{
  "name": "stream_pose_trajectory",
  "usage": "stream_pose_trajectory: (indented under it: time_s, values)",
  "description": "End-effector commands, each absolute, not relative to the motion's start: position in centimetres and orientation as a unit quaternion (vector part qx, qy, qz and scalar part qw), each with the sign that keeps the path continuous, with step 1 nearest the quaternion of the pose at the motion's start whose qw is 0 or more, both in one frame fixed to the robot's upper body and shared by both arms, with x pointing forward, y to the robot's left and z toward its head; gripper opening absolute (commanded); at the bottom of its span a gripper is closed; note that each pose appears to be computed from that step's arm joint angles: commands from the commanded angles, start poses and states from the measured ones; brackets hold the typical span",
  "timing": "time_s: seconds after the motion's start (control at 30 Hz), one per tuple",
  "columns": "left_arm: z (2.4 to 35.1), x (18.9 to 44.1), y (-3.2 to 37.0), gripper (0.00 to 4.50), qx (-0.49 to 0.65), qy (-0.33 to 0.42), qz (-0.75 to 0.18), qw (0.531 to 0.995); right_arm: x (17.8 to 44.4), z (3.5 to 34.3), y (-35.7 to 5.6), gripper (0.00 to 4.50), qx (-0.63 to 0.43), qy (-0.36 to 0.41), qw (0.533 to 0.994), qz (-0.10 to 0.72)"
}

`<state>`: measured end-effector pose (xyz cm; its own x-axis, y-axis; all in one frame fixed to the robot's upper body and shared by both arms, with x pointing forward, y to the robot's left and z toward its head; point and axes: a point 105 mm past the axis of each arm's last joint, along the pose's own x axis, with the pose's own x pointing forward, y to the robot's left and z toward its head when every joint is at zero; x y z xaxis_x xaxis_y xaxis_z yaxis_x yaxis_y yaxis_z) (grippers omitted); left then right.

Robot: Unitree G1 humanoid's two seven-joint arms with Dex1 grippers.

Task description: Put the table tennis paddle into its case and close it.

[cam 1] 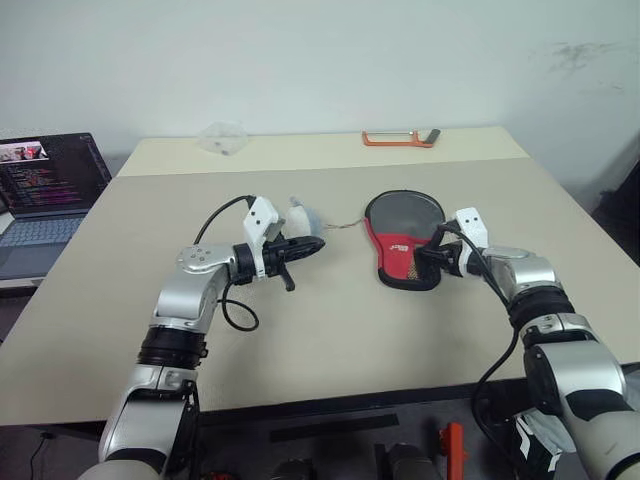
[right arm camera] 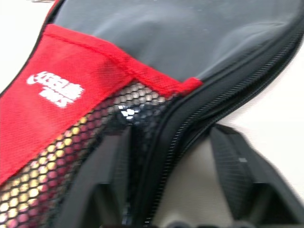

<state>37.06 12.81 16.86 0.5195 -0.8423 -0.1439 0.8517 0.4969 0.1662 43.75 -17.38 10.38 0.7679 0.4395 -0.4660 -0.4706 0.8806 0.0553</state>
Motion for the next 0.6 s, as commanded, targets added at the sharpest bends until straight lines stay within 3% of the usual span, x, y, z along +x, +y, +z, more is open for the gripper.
stream_pose_trajectory:
  time_s: [0.03, 0.17, 0.37, 0.6]
  values:
    - [17.8, 36.2, 13.2, 0.1, 0.129, 0.009, -0.499, 0.857, 43.0, 9.0, -15.4, 1.24, -0.021, 0.269, 0.922, 0.279]
    - [17.5, 33.6, 13.4, 0.1, 0.125, 0.027, -0.55, 0.826, 42.9, 10.8, -12.9, 0.09, 0.007, 0.237, 0.914, 0.328]
    - [17.4, 29.9, 12.9, 0.1, 0.131, 0.058, -0.622, 0.769, 40.4, 12.5, -9.0, 0.04, 0.011, 0.216, 0.888, 0.405]
    - [17.5, 28.6, 12.5, 0.1, 0.129, 0.072, -0.651, 0.745, 36.3, 12.4, -5.7, 0.04, 0.009, 0.22, 0.859, 0.463]
